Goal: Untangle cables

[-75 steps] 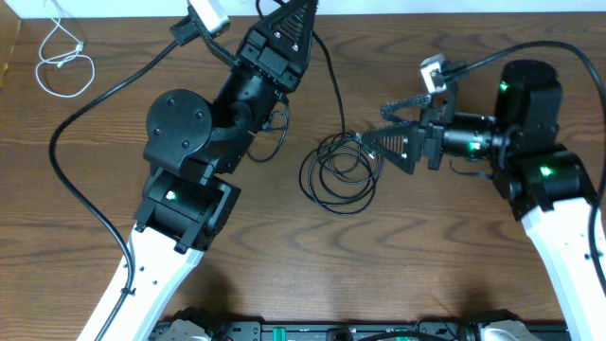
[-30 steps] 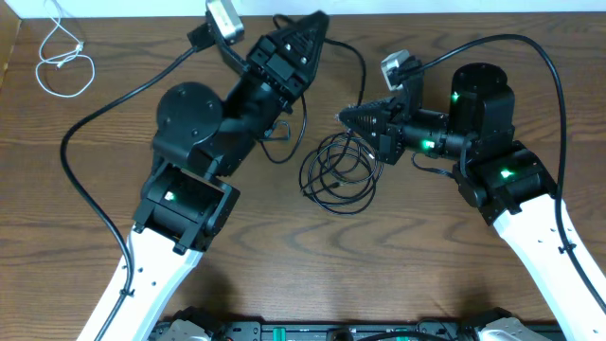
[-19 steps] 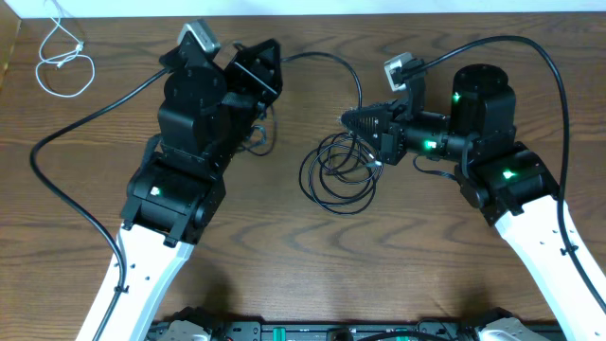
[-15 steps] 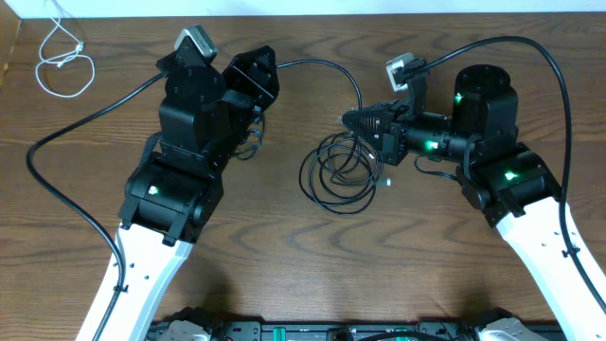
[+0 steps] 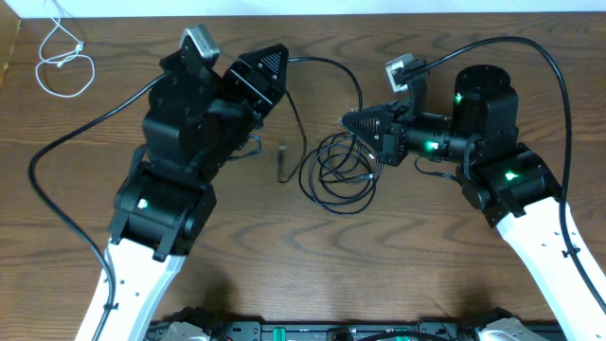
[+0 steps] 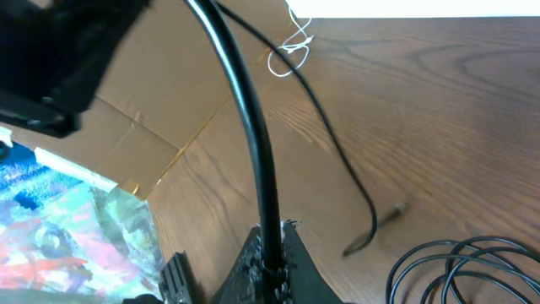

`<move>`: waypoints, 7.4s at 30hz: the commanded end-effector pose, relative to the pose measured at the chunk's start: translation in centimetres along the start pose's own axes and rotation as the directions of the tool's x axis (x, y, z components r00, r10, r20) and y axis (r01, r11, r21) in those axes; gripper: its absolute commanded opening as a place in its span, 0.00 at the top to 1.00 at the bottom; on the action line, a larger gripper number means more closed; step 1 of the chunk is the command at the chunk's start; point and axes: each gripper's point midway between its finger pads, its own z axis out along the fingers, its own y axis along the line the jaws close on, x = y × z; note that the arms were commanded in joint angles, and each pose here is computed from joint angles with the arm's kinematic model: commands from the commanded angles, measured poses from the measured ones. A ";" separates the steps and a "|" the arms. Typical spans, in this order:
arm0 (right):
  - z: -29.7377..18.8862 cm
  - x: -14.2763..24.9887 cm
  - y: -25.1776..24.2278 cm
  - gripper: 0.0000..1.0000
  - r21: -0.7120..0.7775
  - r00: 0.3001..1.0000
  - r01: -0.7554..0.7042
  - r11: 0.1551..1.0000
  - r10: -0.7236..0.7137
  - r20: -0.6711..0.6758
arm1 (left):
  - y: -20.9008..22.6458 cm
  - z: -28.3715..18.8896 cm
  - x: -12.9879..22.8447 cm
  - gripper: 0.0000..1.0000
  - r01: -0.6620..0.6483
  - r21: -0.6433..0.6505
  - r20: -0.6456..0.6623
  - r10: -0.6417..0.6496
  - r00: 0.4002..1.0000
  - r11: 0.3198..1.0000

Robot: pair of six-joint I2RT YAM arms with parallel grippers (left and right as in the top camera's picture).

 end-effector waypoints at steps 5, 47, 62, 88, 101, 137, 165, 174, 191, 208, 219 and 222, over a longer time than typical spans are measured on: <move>-0.2 0.1 1.6 0.99 -0.037 1.000 0.031 0.999 -0.031 -0.003 | -0.6 -1.1 -1.9 0.67 -0.063 -0.008 0.094 0.064 0.994 0.998; -0.9 -0.5 8.4 0.99 -0.357 0.972 0.232 0.905 -0.230 0.049 | 2.5 0.4 2.9 0.61 0.465 -0.146 -0.091 -0.480 0.872 0.873; -0.9 -0.5 8.6 0.99 -0.360 0.970 0.240 0.902 -0.236 0.055 | 1.9 0.9 4.8 0.61 0.570 -0.183 -0.188 -0.597 0.780 0.801; -0.7 -0.1 7.9 0.91 -0.337 0.978 0.203 0.919 -0.206 0.028 | 1.7 1.3 2.7 0.92 0.356 -0.093 -0.124 -0.366 0.922 0.930; 0.3 0.8 3.5 0.46 -0.113 0.996 0.078 0.991 -0.082 -0.027 | -5.5 -0.9 -2.6 0.92 -0.093 0.208 0.110 0.071 0.991 0.974; 0.3 2.7 1.8 0.30 -0.039 0.991 0.090 0.995 -0.094 -0.093 | 5.2 2.2 -13.1 0.93 -0.336 -0.119 0.256 0.355 0.899 0.934; 0.3 2.7 0.5 0.21 0.028 0.984 0.155 0.987 -0.152 -0.093 | 36.5 -6.5 -25.6 0.92 -0.072 -0.704 0.179 0.274 0.945 0.707; 0.3 2.7 0.4 0.20 0.029 0.984 0.155 0.988 -0.152 -0.094 | 39.8 -12.5 -30.6 0.92 -0.194 -0.790 0.137 0.475 0.869 0.582; 0.7 4.0 -1.0 0.19 0.077 0.986 0.090 0.993 -0.078 -0.144 | 47.7 -14.4 -33.6 0.92 -0.284 -0.876 0.017 0.613 0.790 0.390; 0.5 4.1 -2.4 0.17 0.160 0.990 0.044 0.986 -0.022 -0.138 | 50.3 -21.5 -37.2 0.18 -0.144 -0.945 0.101 0.682 0.724 0.292; 0.5 4.3 -2.6 0.15 0.171 0.990 0.041 0.984 -0.016 -0.143 | 50.0 -20.0 -36.1 0.09 -0.092 -0.900 0.204 0.598 0.775 0.426; 0.4 4.5 -3.0 0.14 0.193 0.989 0.035 0.981 -0.006 -0.150 | 48.6 -20.0 -35.9 0.08 -0.082 -0.890 0.221 0.581 0.784 0.449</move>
